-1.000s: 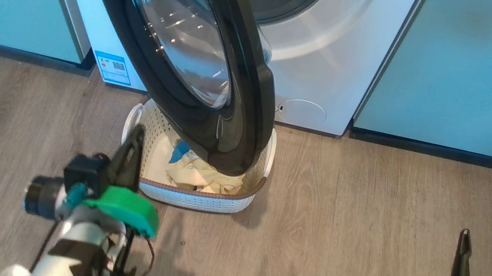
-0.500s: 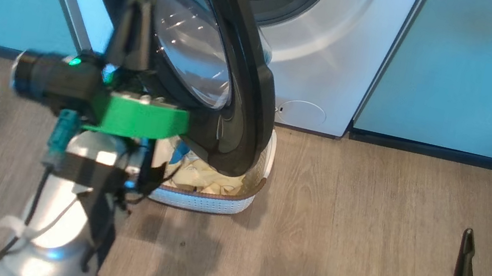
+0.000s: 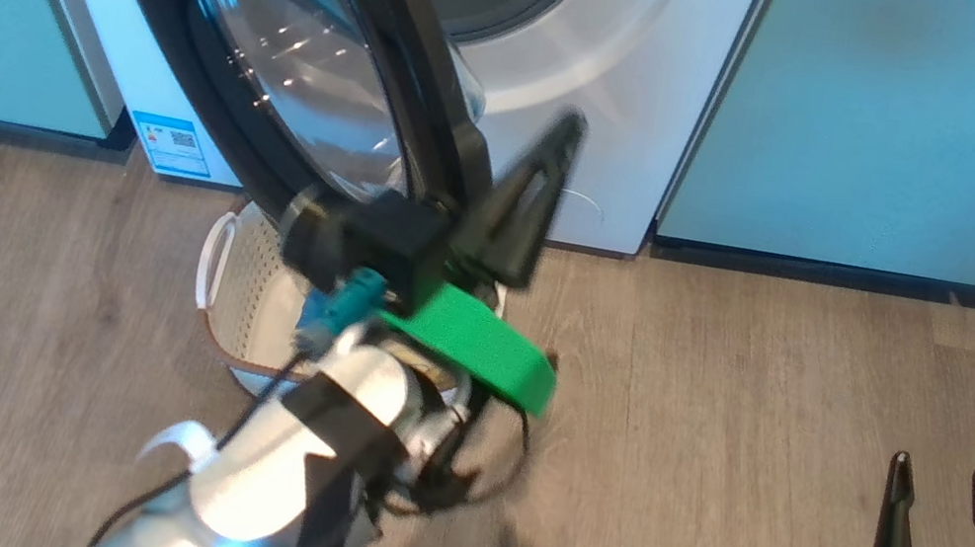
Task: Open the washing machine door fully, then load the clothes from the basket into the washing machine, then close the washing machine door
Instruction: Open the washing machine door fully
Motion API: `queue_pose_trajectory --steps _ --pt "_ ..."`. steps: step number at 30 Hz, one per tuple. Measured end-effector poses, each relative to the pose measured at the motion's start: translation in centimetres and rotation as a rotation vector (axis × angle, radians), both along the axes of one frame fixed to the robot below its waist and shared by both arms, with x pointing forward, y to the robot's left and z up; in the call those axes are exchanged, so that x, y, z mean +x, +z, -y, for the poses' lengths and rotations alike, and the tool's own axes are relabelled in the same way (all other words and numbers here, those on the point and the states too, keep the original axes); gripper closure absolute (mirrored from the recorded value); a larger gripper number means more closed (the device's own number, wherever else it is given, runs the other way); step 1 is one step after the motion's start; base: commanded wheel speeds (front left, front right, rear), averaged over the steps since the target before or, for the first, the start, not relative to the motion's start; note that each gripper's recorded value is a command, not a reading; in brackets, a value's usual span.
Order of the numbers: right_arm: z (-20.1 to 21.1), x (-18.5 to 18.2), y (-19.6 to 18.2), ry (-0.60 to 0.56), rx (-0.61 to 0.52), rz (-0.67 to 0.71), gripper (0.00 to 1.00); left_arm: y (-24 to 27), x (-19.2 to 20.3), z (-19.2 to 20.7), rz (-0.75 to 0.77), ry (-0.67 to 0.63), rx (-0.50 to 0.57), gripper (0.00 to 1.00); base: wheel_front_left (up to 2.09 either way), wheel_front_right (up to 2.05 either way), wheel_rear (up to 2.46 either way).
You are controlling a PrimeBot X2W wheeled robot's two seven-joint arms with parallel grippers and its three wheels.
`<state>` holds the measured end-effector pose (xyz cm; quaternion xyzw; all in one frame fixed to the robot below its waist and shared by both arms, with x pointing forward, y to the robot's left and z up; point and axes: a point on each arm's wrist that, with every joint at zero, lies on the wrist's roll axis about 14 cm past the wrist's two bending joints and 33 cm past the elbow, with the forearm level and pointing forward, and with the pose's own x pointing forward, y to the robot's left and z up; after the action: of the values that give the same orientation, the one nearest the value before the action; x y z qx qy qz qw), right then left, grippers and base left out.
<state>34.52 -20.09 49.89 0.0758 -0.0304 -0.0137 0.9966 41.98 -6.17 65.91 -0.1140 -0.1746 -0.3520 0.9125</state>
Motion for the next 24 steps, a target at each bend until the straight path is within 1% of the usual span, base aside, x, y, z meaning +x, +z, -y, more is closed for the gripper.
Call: queue_pose_trajectory --steps 3,7,15,24 --pt "0.2 -0.2 0.0 -0.007 0.000 -0.002 0.00 -2.4 -0.6 1.8 -0.090 -0.048 0.021 1.00 0.00 0.00 0.00" --pt "0.2 -0.4 -0.1 -0.008 0.000 -0.006 0.00 -5.4 -0.5 3.0 -0.189 -0.062 0.057 1.00 0.00 0.00 0.00" --pt "0.5 -0.6 -0.4 -0.022 0.016 -0.014 0.00 -8.0 2.2 2.4 -0.265 0.021 0.092 1.00 0.00 0.00 0.00" --pt "0.4 -0.4 -0.7 -0.020 0.025 -0.022 0.00 -9.8 3.9 1.3 -0.317 0.088 0.106 1.00 0.00 0.00 0.00"
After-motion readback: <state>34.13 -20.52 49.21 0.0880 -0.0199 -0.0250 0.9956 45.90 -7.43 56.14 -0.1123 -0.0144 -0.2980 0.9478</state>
